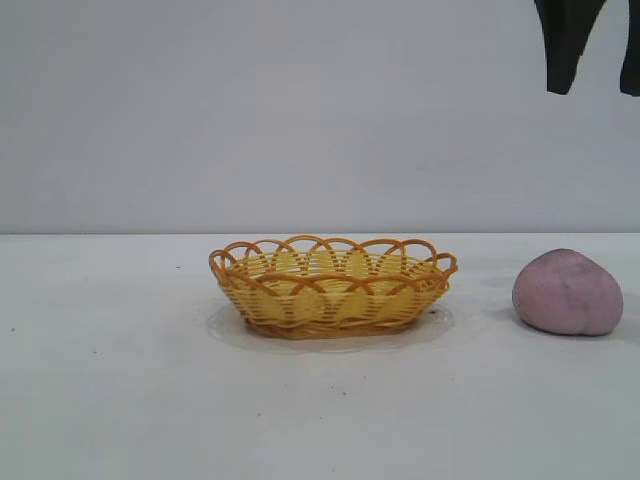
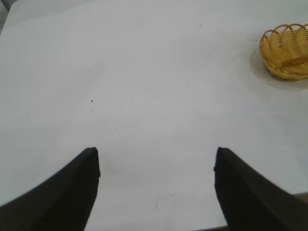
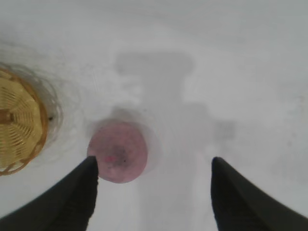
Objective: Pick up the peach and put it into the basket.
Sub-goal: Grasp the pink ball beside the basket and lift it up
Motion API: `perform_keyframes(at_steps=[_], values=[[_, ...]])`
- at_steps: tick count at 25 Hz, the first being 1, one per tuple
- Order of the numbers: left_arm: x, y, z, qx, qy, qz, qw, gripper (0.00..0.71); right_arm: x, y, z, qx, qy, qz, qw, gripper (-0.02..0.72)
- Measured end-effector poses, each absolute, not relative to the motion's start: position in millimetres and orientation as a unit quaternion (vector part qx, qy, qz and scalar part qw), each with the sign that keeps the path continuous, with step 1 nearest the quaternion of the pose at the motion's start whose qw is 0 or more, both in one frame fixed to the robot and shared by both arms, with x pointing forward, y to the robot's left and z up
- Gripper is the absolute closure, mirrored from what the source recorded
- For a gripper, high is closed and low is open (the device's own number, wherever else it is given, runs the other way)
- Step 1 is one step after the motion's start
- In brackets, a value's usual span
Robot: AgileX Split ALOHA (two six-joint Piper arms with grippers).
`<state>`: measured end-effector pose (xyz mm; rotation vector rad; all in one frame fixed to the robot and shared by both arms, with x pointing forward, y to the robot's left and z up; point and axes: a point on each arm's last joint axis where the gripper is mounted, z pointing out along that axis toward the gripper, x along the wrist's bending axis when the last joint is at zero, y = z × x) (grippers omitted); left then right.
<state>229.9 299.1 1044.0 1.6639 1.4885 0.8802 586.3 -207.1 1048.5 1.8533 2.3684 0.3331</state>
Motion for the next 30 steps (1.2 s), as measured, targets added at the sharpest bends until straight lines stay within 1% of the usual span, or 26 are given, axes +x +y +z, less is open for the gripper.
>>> perform_keyframes(at_steps=[2, 5, 16, 21, 26, 27, 29, 30], values=[[229.9, 299.1, 1044.0, 0.646, 0.578, 0.342, 0.362, 0.213, 585.7, -203.3, 1047.1, 0.610, 0.783, 0.111, 0.052, 0.285], [229.9, 299.1, 1044.0, 0.646, 0.578, 0.342, 0.362, 0.213, 589.3, -197.1, 1033.8, 0.609, 0.786, 0.099, 0.035, 0.285], [229.9, 299.1, 1044.0, 0.647, 0.578, 0.342, 0.362, 0.213, 606.5, -186.1, 961.6, 0.610, 0.791, 0.026, -0.025, 0.285], [229.9, 299.1, 1044.0, 0.647, 0.578, 0.342, 0.362, 0.213, 608.7, -183.4, 941.8, 0.615, 0.787, 0.012, -0.049, 0.285], [229.9, 299.1, 1044.0, 0.647, 0.578, 0.342, 0.362, 0.213, 608.6, -179.1, 930.3, 0.615, 0.786, 0.004, -0.063, 0.285], [229.9, 299.1, 1044.0, 0.647, 0.578, 0.342, 0.362, 0.213, 608.5, -178.5, 929.4, 0.614, 0.787, 0.003, -0.063, 0.360], [229.9, 299.1, 1044.0, 0.647, 0.578, 0.342, 0.362, 0.213, 608.7, -178.3, 926.1, 0.615, 0.786, 0.000, -0.067, 0.458], [229.9, 299.1, 1044.0, 0.647, 0.578, 0.342, 0.362, 0.213, 609.0, -178.2, 925.8, 0.615, 0.786, 0.000, -0.067, 0.492]])
